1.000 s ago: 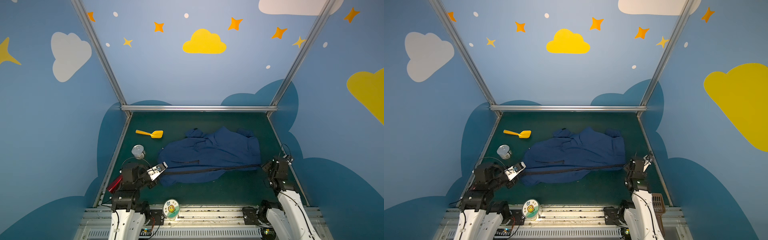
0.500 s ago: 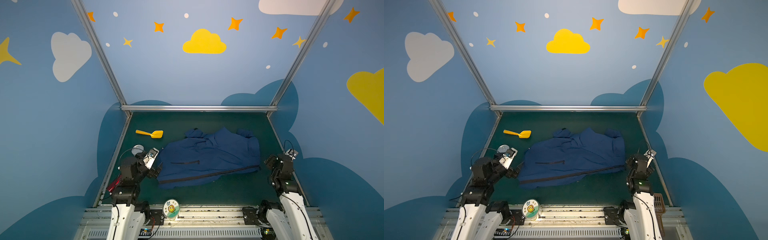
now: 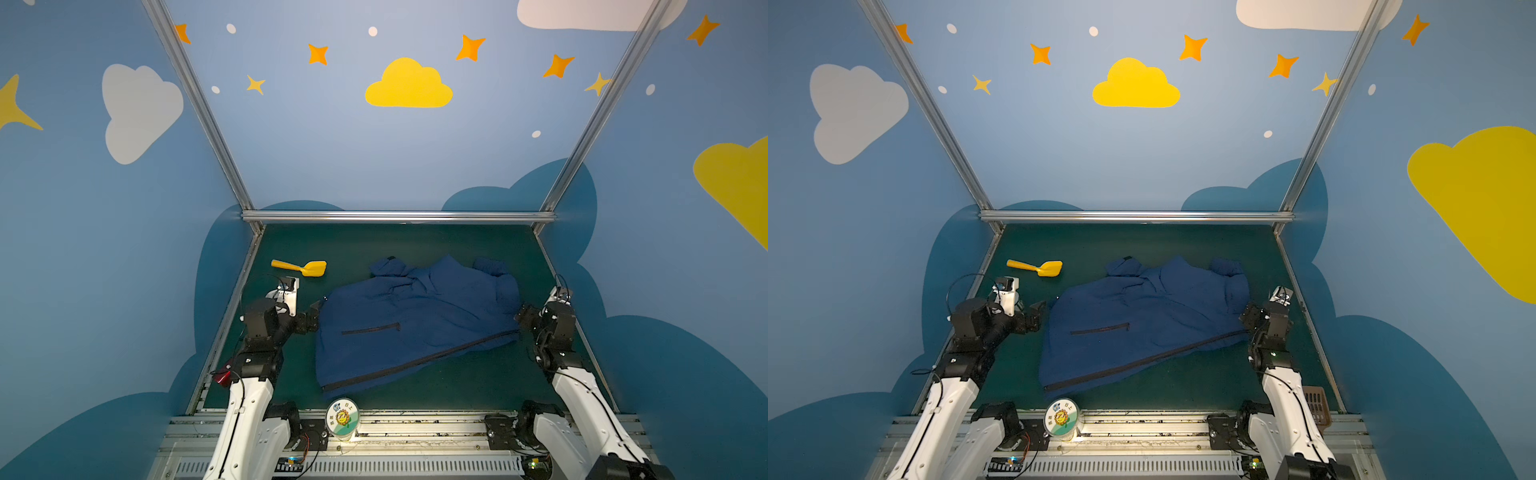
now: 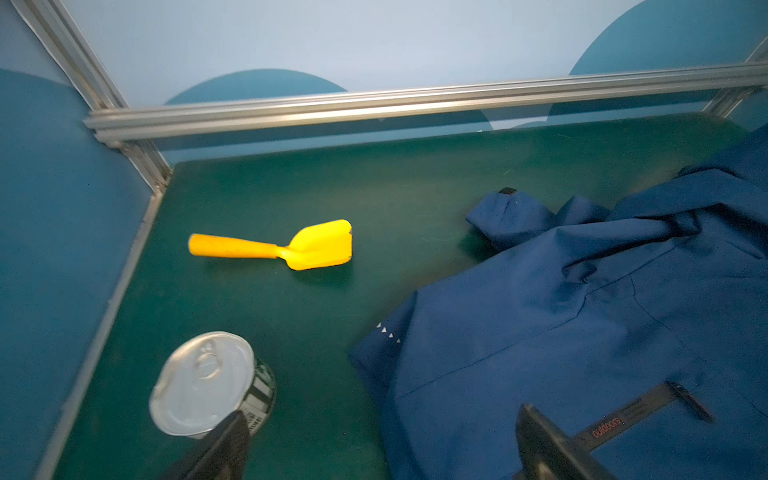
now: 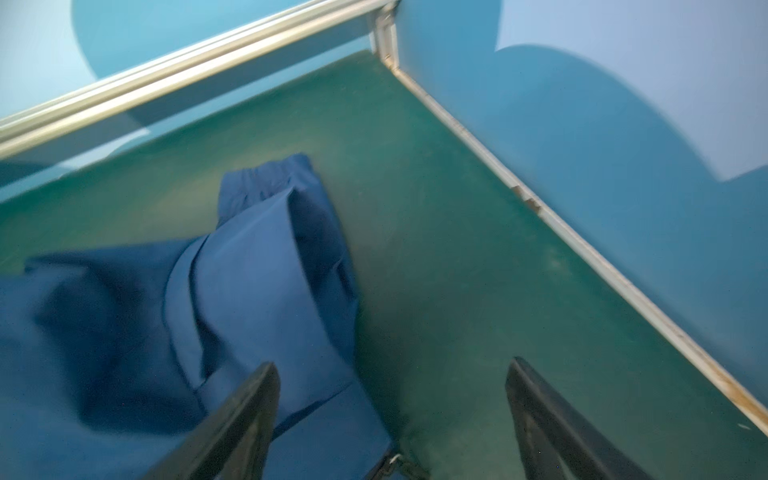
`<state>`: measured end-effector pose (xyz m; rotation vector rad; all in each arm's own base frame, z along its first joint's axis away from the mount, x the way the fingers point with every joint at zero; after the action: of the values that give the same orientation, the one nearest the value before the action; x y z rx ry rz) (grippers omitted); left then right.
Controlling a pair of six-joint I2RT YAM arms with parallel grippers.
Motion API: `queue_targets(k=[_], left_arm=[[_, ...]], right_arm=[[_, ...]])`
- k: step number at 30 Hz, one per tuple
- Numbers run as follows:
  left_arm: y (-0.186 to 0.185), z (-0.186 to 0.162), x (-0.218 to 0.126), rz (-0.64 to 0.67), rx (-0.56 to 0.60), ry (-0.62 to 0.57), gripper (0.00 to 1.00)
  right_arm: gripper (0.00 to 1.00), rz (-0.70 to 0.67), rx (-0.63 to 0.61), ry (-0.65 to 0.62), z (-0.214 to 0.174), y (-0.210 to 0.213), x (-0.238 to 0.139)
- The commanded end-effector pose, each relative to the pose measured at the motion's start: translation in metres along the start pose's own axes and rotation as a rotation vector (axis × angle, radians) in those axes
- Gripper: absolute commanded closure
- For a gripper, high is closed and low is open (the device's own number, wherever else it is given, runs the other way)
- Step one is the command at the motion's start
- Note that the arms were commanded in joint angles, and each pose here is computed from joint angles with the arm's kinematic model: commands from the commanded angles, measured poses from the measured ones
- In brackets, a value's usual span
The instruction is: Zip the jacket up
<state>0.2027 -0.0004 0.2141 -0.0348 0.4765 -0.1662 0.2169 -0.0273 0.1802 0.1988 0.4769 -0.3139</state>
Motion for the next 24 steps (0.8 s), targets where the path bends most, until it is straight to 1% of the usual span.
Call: queue_targets(k=[1,3,6,9,14,16,19,21,24], left_arm=[[0.001,-0.007,0.01,-0.025,-0.064,-0.069,0.01],[0.002,-0.013,0.016,-0.025,-0.068,-0.071,0.01],[0.004,-0.019,0.022,-0.009,-0.07,-0.071,0.01],[0.011,-0.022,0.03,0.055,-0.093,-0.062,0.01],[0.02,-0.029,0.045,0.135,-0.111,-0.069,0.01],[0.023,-0.032,0.052,0.15,-0.124,-0.064,0.01],[0.024,-0.035,0.061,0.136,-0.148,-0.077,0.01],[0.025,-0.033,0.068,0.128,-0.139,-0.087,0.01],[0.03,-0.028,0.081,0.141,-0.132,-0.109,0.01]], right_arm=[[0.14,0.109,-0.046,-0.079,0.003,0.015,0.005],[0.14,0.134,-0.091,-0.084,-0.002,0.022,0.008],[0.14,0.167,-0.156,-0.127,-0.009,0.03,0.009],[0.14,0.19,-0.192,-0.169,-0.011,0.036,0.014],[0.14,0.18,-0.228,-0.218,-0.01,0.043,0.036],[0.14,0.198,-0.234,-0.21,-0.013,0.047,0.046],[0.14,0.217,-0.271,-0.224,-0.012,0.055,0.055],[0.14,0.227,-0.28,-0.205,-0.017,0.057,0.062],[0.13,0.258,-0.295,-0.225,-0.03,0.058,0.067]])
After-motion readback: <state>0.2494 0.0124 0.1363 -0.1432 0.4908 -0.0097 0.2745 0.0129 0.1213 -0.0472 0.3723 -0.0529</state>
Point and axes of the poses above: each gripper's point midway between its finger pads, its own x axis out along the fingers, its own y axis along the line the jaws close on, z = x × y, the point moved 10 cm from there along -x, back along the fingers, and after that the axes turned 1 degree about -x, right-handed, at the moved point
